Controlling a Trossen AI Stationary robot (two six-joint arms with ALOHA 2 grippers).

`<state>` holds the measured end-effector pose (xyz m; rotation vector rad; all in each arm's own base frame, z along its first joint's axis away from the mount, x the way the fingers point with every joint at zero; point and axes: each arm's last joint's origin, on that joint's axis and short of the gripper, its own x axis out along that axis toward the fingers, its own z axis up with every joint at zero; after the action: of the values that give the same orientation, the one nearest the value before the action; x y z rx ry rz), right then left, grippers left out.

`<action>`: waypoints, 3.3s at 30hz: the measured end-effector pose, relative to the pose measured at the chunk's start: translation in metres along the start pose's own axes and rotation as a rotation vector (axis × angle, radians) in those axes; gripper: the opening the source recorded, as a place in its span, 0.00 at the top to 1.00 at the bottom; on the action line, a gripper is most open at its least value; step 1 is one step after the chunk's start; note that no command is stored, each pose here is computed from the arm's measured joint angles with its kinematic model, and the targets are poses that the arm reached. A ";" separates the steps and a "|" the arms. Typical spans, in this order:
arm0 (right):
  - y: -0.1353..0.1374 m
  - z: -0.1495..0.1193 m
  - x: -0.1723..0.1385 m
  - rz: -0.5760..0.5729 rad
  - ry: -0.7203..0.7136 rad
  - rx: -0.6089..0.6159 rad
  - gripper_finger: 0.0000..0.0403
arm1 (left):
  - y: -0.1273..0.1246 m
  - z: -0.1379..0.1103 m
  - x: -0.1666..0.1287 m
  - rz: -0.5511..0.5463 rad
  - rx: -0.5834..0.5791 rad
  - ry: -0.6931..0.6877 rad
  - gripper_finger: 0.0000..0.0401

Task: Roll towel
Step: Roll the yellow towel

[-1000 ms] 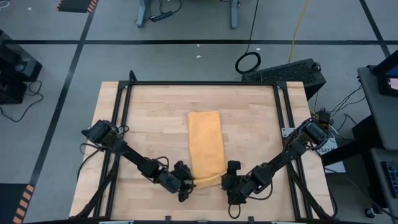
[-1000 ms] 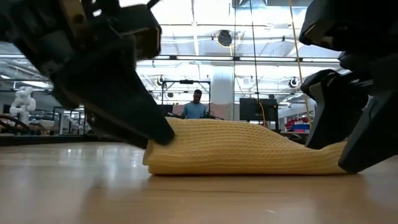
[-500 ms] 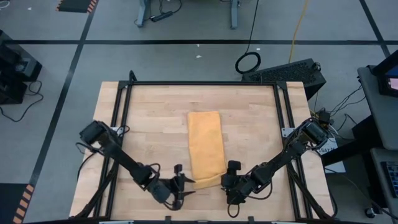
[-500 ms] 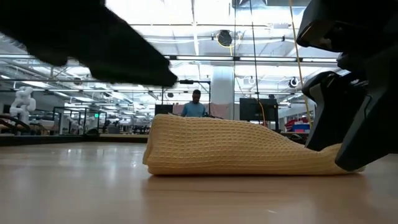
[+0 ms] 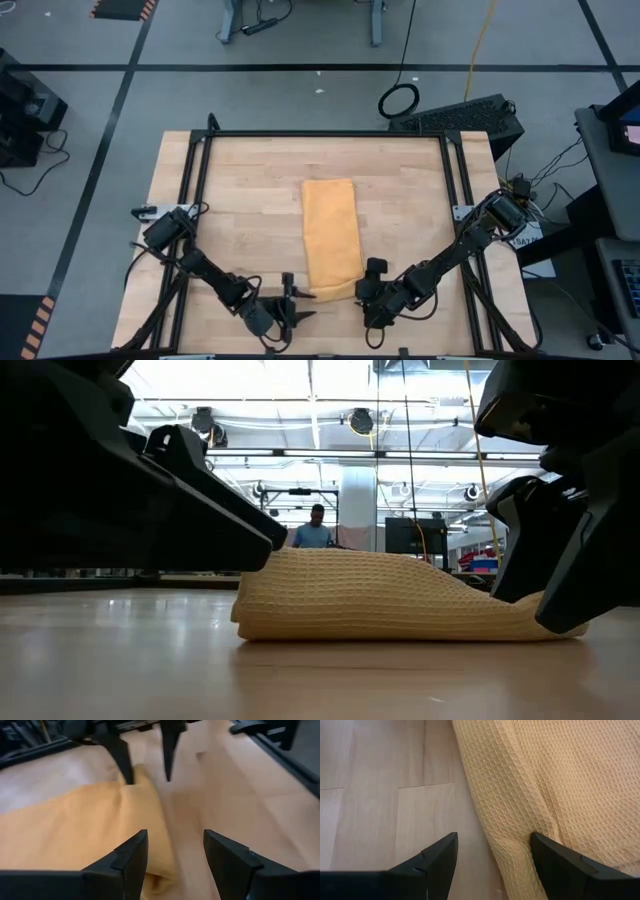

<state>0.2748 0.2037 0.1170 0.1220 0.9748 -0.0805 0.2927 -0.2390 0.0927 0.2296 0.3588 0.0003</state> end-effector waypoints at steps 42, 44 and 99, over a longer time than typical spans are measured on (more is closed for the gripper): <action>0.012 0.010 -0.011 -0.063 0.009 -0.051 0.40 | 0.027 -0.019 0.017 0.033 -0.193 0.235 0.61; 0.016 0.017 -0.018 -0.094 0.022 -0.085 0.40 | 0.027 -0.020 0.017 0.037 -0.199 0.238 0.71; 0.015 0.048 0.005 0.280 0.177 -0.049 0.90 | 0.033 0.004 0.004 -0.373 -0.543 0.465 0.93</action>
<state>0.3184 0.2121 0.1404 0.2218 1.1265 0.2145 0.2991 -0.2073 0.1021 -0.3858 0.8420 -0.2168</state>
